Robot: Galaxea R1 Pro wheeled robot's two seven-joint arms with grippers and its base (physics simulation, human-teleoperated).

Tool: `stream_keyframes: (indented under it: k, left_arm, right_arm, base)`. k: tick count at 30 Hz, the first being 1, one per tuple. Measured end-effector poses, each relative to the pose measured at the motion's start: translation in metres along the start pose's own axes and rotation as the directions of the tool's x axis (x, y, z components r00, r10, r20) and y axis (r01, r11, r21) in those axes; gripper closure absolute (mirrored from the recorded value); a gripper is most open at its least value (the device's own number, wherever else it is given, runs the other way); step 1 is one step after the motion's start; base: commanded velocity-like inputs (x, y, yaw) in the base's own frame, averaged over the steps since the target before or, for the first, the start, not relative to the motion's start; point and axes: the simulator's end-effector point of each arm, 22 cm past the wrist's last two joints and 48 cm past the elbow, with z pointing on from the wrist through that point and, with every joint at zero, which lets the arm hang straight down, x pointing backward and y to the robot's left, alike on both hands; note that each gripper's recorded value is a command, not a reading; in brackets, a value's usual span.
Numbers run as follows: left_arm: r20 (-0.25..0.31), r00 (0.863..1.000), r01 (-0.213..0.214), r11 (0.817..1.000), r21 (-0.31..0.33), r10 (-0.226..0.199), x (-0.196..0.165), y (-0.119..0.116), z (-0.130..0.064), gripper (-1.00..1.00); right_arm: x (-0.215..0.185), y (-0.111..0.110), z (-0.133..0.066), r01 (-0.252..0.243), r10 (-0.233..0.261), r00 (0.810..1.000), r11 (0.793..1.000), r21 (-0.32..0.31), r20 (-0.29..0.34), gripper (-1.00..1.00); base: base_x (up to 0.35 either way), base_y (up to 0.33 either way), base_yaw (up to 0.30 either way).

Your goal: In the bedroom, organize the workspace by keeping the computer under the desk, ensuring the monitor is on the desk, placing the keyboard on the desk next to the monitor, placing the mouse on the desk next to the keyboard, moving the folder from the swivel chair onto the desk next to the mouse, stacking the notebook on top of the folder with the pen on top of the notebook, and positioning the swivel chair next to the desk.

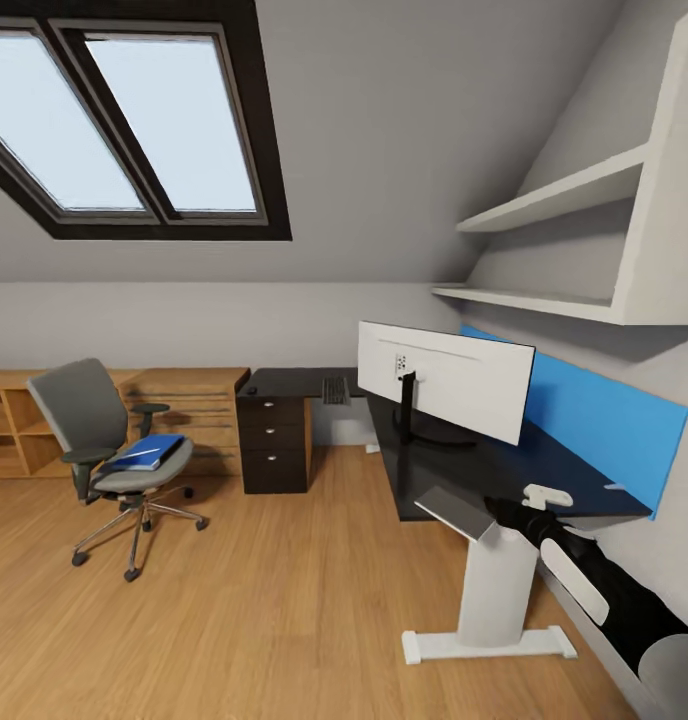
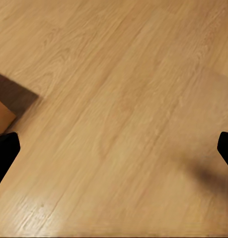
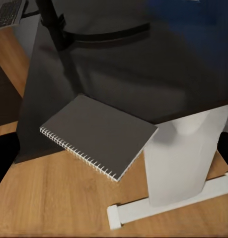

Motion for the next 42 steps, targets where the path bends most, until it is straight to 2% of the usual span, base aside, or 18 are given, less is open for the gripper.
stream_keyframes:
  k: [6, 17, 20, 27, 31, 32, 35, 38, 40, 41, 42]
  left_arm:
    - [0.000, 1.000, 0.000, 1.000, 0.001, 0.000, 0.007, 0.000, 0.007, -1.00]
    - [-0.003, 1.000, 0.001, 1.000, -0.004, -0.001, 0.022, 0.002, 0.018, -1.00]
    - [0.017, 1.000, 0.008, 1.000, 0.000, -0.008, 0.016, -0.001, 0.022, -1.00]
    - [0.095, 0.994, 0.041, 0.998, 0.045, -0.045, -0.020, -0.024, 0.028, -1.00]
    - [0.086, 0.995, 0.048, 0.995, 0.087, -0.055, -0.033, -0.049, 0.026, -1.00]
    - [0.066, 0.996, 0.046, 0.993, 0.109, -0.054, -0.039, -0.061, 0.024, -1.00]
    - [0.042, 0.998, 0.045, 0.989, 0.143, -0.051, -0.051, -0.078, 0.020, -1.00]
    - [0.017, 0.999, 0.030, 0.983, 0.182, -0.034, -0.066, -0.095, 0.013, -1.00]
    - [0.005, 1.000, 0.019, 0.977, 0.210, -0.021, -0.075, -0.107, 0.006, -1.00]
    - [0.000, 1.000, 0.011, 0.971, 0.240, -0.012, -0.085, -0.121, -0.004, -1.00]
    - [0.001, 1.000, 0.008, 0.967, 0.256, -0.009, -0.091, -0.128, -0.009, -1.00]
  right_arm:
    - [0.008, 0.000, 0.003, -0.001, 0.001, 1.000, 1.000, -0.002, 0.005, -1.00]
    - [0.022, -0.003, 0.008, -0.001, 0.001, 1.000, 1.000, -0.004, 0.013, -1.00]
    - [0.027, -0.002, 0.010, -0.003, 0.003, 1.000, 1.000, -0.009, 0.016, -1.00]
    - [0.031, 0.019, 0.010, -0.010, 0.012, 0.999, 0.999, -0.050, 0.038, -1.00]
    - [0.033, 0.034, 0.005, -0.012, 0.017, 0.998, 0.996, -0.086, 0.059, -1.00]
    - [0.031, 0.042, 0.001, -0.023, 0.030, 0.997, 0.994, -0.109, 0.069, -1.00]
    - [0.030, 0.055, -0.004, -0.073, 0.085, 0.993, 0.986, -0.151, 0.076, -1.00]
    - [0.029, 0.059, -0.007, -0.162, 0.177, 0.982, 0.969, -0.186, 0.065, -1.00]
    - [0.028, 0.058, -0.008, -0.232, 0.248, 0.967, 0.951, -0.205, 0.053, -1.00]
    - [0.026, 0.059, -0.009, -0.296, 0.312, 0.949, 0.929, -0.223, 0.038, -1.00]
    - [0.027, 0.059, -0.010, -0.326, 0.341, 0.940, 0.916, -0.232, 0.029, -1.00]
  base:
    - [-0.282, 0.000, 0.000]
    - [-0.038, 0.000, 0.000]
    - [-0.004, 0.000, 0.000]
    - [-0.001, 0.000, 0.000]
    - [0.000, 0.000, 0.000]
    - [0.000, 0.000, 0.000]
    - [0.000, 0.000, 0.000]
    - [0.000, 0.000, 0.000]
    - [0.000, 0.000, 0.000]
    - [0.000, 0.000, 0.000]
    - [0.000, 0.000, 0.000]
